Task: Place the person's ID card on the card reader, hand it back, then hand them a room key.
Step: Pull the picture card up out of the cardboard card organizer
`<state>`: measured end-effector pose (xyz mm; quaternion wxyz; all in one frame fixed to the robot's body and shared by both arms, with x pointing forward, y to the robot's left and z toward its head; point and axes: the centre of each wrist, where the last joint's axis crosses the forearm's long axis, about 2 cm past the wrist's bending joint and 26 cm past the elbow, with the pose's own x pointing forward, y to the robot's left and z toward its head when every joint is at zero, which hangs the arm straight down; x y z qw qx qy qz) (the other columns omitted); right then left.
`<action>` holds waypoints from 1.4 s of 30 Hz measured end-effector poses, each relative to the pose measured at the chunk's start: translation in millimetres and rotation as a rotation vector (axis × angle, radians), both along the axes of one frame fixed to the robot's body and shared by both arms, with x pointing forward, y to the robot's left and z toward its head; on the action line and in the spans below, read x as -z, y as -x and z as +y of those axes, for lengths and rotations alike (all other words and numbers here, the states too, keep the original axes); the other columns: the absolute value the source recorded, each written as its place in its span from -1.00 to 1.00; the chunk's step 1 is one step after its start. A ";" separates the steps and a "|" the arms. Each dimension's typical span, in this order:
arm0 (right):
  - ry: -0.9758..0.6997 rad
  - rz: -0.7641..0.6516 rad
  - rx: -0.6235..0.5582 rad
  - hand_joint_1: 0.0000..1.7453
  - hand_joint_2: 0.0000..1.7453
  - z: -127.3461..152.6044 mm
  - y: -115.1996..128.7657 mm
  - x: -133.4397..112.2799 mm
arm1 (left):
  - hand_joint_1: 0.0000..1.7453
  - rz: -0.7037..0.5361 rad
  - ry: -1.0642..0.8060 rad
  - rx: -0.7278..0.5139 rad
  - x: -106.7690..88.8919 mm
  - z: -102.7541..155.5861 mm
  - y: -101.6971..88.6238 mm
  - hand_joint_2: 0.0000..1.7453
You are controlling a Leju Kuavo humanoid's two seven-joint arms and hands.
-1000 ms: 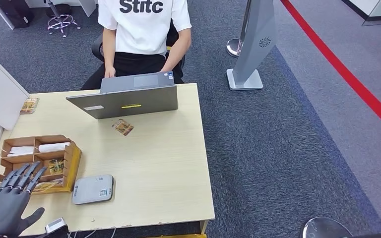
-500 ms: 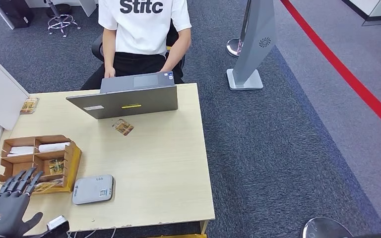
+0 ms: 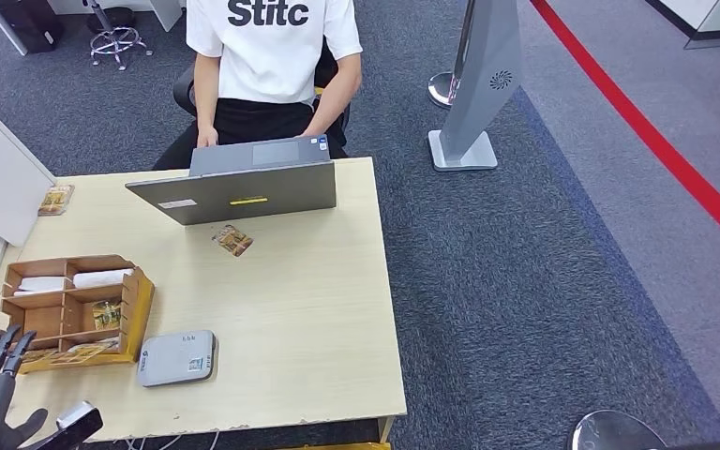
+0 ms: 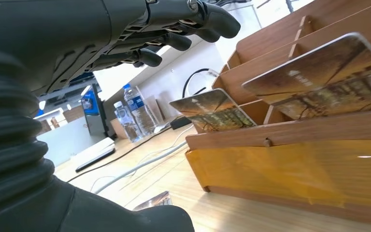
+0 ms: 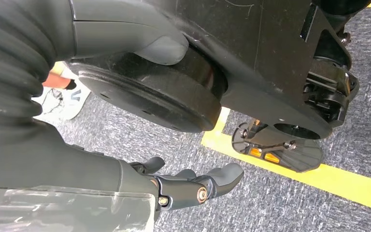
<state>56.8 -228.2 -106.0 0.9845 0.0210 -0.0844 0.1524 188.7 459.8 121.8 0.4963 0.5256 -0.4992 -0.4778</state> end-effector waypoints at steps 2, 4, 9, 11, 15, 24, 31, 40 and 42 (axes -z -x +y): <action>0.000 0.000 0.000 -1.00 1.00 0.0 0.0 0.0 | -1.00 0.000 0.002 -0.009 0.4 1.3 0.8 1.00; 0.001 0.000 -0.001 -1.00 1.00 0.0 -0.1 0.0 | -1.00 -0.004 -0.002 -0.018 0.8 2.5 1.3 1.00; 0.001 0.000 -0.004 -1.00 1.00 0.2 -0.5 -0.1 | -1.00 -0.043 -0.027 -0.065 0.2 11.9 0.1 1.00; 0.001 -0.001 -0.006 -1.00 1.00 0.4 -0.7 -0.1 | -1.00 -0.062 -0.035 -0.077 -0.3 16.2 -0.9 1.00; 0.001 -0.004 -0.014 -1.00 1.00 0.7 -1.2 -0.3 | -1.00 -0.111 -0.044 -0.086 2.3 21.2 -3.6 1.00; 0.003 -0.007 -0.035 -1.00 1.00 1.2 -2.7 -0.6 | -1.00 -0.170 -0.047 -0.090 13.6 16.9 -11.8 1.00; 0.004 -0.006 -0.038 -1.00 1.00 1.3 -3.4 -0.7 | -1.00 -0.164 -0.034 -0.092 18.2 12.4 -17.0 1.00; 0.005 -0.006 -0.042 -1.00 1.00 1.5 -4.4 -0.8 | -1.00 -0.148 -0.023 -0.054 23.7 -2.8 -28.0 1.00; 0.005 -0.006 -0.043 -1.00 1.00 1.5 -4.5 -0.8 | -1.00 -0.149 -0.018 -0.047 24.1 -6.1 -30.1 1.00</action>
